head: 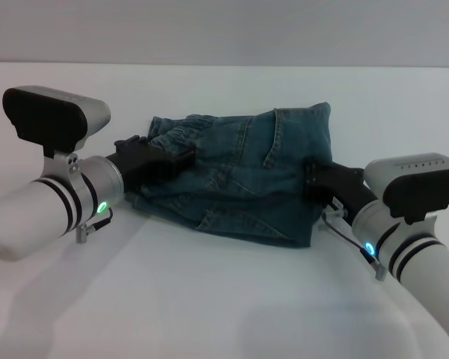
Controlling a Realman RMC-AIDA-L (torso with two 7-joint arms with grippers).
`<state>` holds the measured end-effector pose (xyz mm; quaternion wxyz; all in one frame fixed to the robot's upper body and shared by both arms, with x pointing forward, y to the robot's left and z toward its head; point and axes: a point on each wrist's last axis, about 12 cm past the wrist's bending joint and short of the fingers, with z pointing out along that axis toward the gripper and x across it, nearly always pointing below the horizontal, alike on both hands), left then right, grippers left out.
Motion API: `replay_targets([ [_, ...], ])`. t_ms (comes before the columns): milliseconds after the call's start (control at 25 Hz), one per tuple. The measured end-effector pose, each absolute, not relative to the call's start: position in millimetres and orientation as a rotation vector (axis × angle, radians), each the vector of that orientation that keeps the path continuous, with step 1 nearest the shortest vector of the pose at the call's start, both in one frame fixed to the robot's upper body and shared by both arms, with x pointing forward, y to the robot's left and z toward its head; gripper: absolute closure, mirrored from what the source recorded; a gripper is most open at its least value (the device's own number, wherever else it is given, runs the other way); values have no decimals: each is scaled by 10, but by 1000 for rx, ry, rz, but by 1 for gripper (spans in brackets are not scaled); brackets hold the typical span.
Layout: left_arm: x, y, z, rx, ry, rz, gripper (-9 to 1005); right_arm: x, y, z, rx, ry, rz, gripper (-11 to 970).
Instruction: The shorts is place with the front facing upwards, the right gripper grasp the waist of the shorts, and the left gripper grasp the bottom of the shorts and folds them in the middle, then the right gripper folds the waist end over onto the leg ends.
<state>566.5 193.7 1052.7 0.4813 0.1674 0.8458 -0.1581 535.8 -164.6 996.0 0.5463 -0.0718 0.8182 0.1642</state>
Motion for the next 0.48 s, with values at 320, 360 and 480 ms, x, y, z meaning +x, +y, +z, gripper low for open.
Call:
replay_targets([
  [320,5597,2013,10486,384,2079,-390,282,5554,-1664,10050,-165,1927,363,931],
  [360,5584,2026,10467,381,2086,-389,282,5578,-1667,10059,-168,1928,358,930],
  [480,5566,2037,10450,378,2092,-390,282,5666,-1674,10090,-178,1936,343,926],
])
